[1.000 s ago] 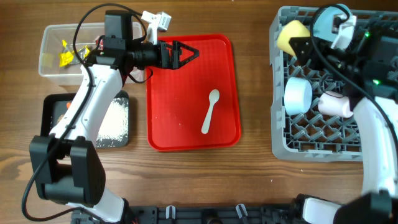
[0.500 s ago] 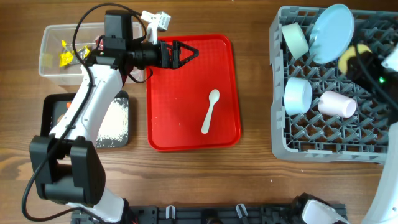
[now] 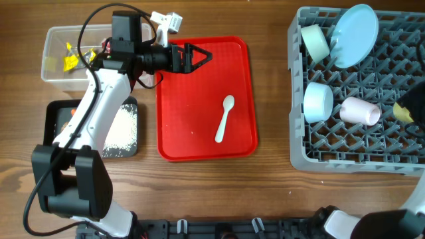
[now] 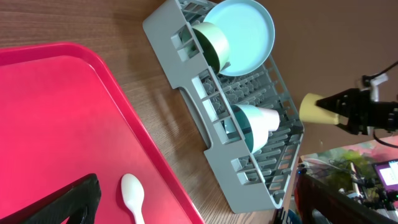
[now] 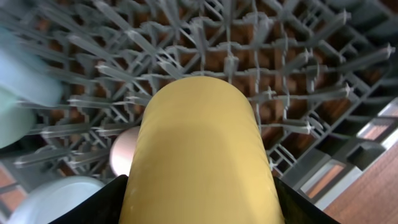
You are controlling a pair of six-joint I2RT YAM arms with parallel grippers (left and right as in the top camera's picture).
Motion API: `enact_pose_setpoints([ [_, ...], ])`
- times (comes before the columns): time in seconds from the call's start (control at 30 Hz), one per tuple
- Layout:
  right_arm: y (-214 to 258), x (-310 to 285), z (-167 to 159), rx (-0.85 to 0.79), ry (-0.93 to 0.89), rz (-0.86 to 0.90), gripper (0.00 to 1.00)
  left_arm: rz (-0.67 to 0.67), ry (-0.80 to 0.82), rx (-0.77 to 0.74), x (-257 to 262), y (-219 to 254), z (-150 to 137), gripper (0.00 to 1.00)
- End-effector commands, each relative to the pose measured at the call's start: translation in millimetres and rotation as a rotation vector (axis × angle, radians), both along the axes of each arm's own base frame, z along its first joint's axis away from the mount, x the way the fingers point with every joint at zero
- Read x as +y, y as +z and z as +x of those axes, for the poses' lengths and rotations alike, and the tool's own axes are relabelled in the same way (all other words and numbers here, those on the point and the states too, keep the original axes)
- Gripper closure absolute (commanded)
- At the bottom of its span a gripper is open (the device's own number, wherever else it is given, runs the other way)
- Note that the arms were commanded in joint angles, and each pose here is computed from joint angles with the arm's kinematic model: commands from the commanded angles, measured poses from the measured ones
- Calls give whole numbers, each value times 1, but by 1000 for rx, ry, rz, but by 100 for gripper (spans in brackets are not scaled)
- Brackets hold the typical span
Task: Sort waste into correct bins and load items into the dishwasher rack
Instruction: 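Lower the yellow cup into a rack slot and open the right gripper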
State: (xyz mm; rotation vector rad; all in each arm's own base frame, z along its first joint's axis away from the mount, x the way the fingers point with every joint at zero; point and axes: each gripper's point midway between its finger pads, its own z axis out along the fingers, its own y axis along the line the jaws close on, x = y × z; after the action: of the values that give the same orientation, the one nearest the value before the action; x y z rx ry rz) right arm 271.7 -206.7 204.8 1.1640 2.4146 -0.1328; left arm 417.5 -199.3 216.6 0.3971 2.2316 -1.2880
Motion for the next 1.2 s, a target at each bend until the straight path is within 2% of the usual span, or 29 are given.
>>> enact_pose_setpoints([
  [0.0,-9,-11,2,30,-34,11,47,5,-3,-17,-1,2,0,0],
  [0.17,-29,-13,5,81,-31,48,46,6,-3,-17,-1,2,0,0],
  [0.43,-43,22,-26,216,33,190,45,5,-3,-16,-1,2,0,0],
  [0.67,-54,42,-35,260,79,273,46,5,-3,-17,-1,2,0,0],
  [0.9,-82,70,-36,338,156,302,46,6,-3,-16,-1,2,0,0],
  [1.17,-85,69,-38,368,142,271,45,5,-3,-17,-1,2,0,0],
])
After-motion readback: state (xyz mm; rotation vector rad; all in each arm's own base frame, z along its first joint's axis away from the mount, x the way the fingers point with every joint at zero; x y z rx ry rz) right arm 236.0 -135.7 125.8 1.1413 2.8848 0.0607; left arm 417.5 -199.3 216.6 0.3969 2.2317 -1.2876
